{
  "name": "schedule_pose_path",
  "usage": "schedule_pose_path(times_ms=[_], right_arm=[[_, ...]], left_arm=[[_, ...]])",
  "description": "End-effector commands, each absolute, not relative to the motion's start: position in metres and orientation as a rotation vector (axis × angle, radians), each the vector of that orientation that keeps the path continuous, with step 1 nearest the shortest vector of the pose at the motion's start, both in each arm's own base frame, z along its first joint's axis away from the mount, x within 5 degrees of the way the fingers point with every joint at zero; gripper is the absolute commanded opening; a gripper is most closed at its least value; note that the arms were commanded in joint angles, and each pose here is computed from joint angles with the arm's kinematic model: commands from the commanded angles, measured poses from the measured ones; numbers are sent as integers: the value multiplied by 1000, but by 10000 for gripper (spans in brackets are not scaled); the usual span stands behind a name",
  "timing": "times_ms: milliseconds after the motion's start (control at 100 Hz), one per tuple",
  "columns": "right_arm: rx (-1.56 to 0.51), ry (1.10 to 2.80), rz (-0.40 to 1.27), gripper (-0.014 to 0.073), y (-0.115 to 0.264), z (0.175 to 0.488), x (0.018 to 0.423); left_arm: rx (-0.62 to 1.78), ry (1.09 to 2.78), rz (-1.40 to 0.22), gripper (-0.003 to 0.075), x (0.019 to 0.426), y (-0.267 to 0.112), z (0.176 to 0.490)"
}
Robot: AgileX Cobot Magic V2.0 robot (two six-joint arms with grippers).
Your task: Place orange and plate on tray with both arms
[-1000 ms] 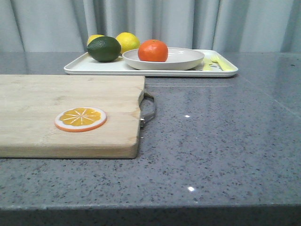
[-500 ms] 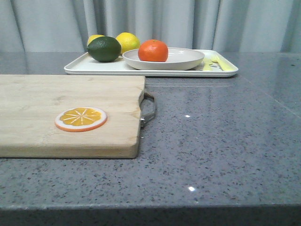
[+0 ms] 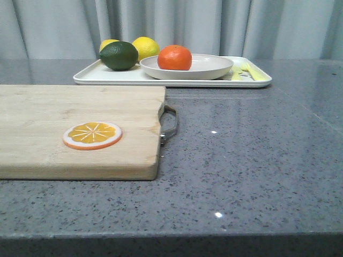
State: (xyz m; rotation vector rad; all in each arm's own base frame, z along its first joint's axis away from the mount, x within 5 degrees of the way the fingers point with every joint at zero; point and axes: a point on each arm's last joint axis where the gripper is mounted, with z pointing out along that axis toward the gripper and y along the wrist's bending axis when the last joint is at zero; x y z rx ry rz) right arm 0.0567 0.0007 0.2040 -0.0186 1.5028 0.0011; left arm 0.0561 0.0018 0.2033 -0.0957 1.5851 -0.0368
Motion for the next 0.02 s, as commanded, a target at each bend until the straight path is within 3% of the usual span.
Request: schedule_pose_path(times_ms=[0, 10], right_arm=[[-25, 1398, -6, -66, 1, 218, 54], [-25, 1398, -6, -66, 1, 218, 54]], left_arm=[[-99, 1484, -40, -20, 53, 2, 209], [-99, 1484, -40, -20, 53, 2, 209]])
